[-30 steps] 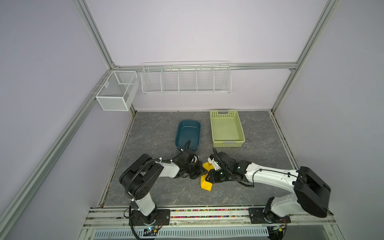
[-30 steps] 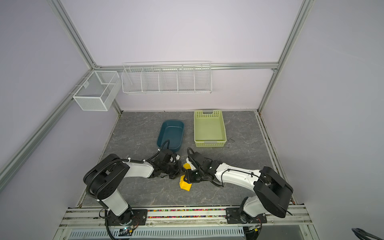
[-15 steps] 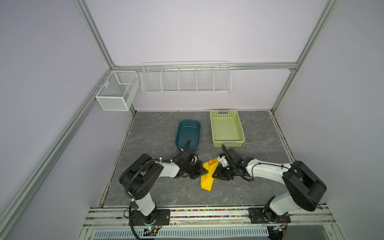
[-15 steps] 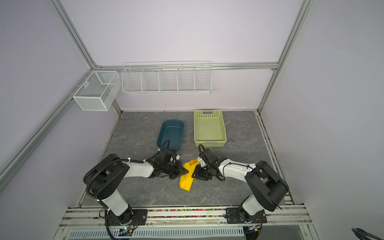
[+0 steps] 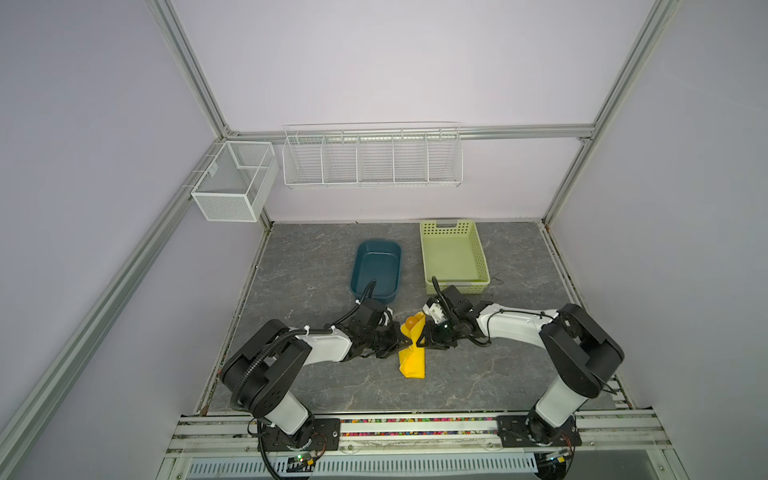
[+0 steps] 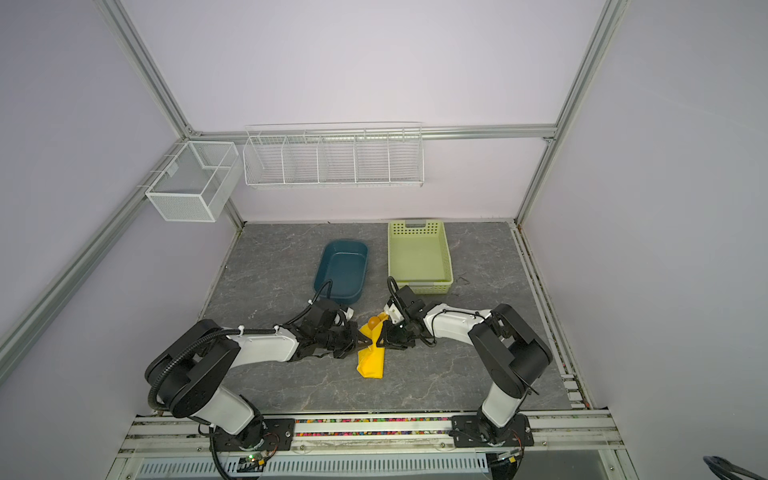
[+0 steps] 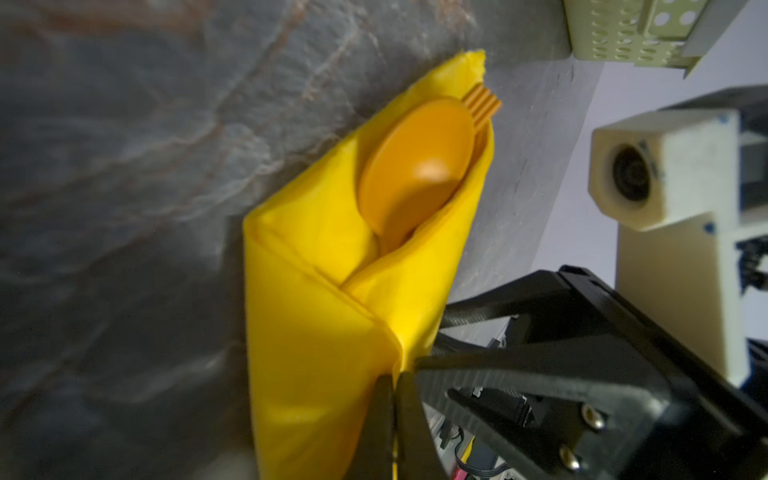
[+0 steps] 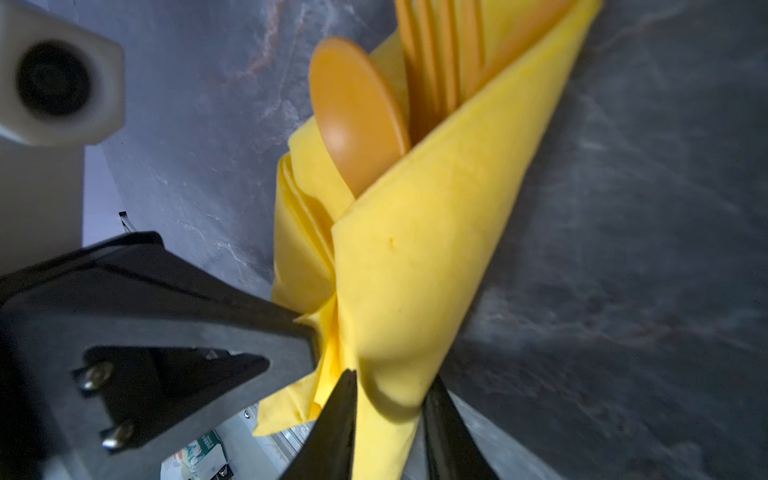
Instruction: Place the utensils on the paper napkin and roll it up
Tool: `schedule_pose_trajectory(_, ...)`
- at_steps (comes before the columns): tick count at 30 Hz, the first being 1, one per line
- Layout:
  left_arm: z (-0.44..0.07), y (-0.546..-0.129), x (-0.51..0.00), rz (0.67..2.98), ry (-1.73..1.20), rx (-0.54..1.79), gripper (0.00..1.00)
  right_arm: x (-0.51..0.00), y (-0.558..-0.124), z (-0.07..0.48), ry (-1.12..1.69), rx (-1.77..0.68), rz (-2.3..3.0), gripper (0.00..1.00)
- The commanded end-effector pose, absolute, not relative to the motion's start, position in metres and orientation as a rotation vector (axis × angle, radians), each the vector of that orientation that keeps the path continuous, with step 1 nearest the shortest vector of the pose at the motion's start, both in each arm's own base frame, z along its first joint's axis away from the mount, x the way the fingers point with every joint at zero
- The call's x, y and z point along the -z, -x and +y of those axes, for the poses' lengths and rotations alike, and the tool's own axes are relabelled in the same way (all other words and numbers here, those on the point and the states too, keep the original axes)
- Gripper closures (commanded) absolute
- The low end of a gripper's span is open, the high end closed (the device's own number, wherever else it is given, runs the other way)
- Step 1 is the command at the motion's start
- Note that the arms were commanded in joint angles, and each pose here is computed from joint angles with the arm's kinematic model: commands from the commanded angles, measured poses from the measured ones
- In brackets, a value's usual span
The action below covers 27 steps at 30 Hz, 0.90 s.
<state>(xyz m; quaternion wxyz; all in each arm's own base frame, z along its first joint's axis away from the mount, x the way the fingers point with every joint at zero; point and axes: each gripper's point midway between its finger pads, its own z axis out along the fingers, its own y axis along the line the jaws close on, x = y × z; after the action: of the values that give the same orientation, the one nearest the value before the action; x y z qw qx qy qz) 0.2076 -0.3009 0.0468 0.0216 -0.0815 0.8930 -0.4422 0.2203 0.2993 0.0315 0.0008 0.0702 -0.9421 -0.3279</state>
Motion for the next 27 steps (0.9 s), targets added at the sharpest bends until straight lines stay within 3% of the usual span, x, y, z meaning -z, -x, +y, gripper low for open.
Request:
schedule_pose_trajectory(1,-0.295,-0.204,-0.049,2.769,0.221,1.325,0.99,-0.033,-0.225,0.309,-0.296,1.053,-2.925,0.71)
schedule_pose_trajectory(13,-0.296,-0.206,-0.053,2.786,0.186,1.287,0.99,-0.033,-0.219,0.348,-0.388,1.18,-2.782,0.76)
schedule_pose_trajectory(27,-0.297,-0.209,-0.036,2.828,0.211,1.246,1.0,-0.059,-0.215,0.299,-0.272,0.99,-2.998,0.68)
